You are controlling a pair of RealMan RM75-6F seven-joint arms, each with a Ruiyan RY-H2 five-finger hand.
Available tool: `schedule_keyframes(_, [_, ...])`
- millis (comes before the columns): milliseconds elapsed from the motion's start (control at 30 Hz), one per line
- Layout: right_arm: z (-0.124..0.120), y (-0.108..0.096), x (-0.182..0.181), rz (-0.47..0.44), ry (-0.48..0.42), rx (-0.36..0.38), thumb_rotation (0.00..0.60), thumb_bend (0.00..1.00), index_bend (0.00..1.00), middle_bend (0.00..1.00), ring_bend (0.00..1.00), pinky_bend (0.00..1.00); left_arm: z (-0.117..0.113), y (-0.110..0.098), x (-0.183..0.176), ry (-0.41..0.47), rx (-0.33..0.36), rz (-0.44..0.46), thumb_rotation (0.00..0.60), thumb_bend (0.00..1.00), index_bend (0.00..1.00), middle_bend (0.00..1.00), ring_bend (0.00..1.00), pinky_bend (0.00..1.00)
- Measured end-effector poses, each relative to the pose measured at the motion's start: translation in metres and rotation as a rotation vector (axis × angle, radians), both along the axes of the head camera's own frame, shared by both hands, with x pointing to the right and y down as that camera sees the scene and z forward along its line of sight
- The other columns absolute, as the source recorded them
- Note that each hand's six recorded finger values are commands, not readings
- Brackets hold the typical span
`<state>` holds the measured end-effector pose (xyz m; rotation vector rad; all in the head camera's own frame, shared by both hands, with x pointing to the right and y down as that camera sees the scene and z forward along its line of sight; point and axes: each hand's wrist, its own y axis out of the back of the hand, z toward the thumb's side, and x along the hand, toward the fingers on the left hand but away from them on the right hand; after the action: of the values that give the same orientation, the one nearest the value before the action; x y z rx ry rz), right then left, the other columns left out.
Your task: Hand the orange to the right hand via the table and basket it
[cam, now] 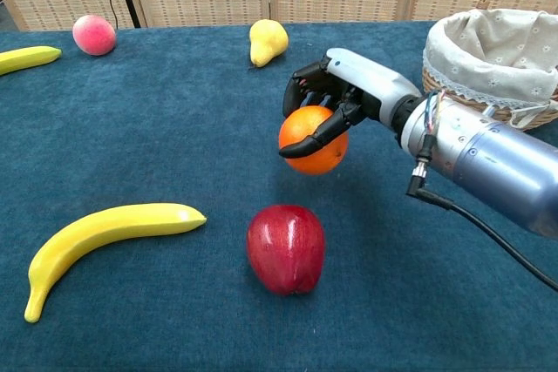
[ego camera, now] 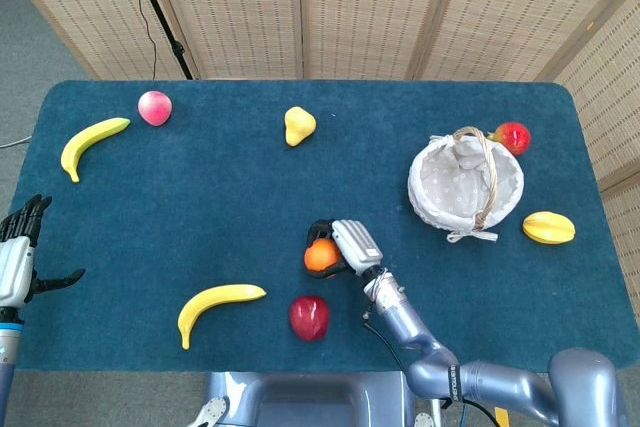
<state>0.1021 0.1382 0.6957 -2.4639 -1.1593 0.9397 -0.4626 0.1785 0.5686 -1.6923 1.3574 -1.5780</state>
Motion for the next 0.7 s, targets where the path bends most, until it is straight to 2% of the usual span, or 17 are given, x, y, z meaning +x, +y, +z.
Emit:
schedule_keyframes(133, [-0.016, -0.007, 0.013, 0.009, 0.029, 0.086, 0.600, 0.07, 0.74, 0.68, 0.71, 0.69, 0.004, 0.000, 0.002, 0.001, -0.013, 0.007, 0.600, 0.07, 0.00, 0.00, 0.00, 0.00])
schedule_keyframes(467, [-0.055, -0.028, 0.047, -0.014, 0.172, 0.303, 0.600, 0.07, 0.75, 0.68, 0.71, 0.69, 0.010, 0.002, 0.011, 0.000, -0.036, 0.037, 0.600, 0.07, 0.00, 0.00, 0.00, 0.00])
schedule_keyframes(700, [-0.066, -0.045, 0.056, 0.008, 0.197, 0.352, 0.600, 0.07, 0.75, 0.68, 0.71, 0.69, 0.014, 0.003, 0.015, 0.003, -0.048, 0.050, 0.600, 0.07, 0.00, 0.00, 0.00, 0.00])
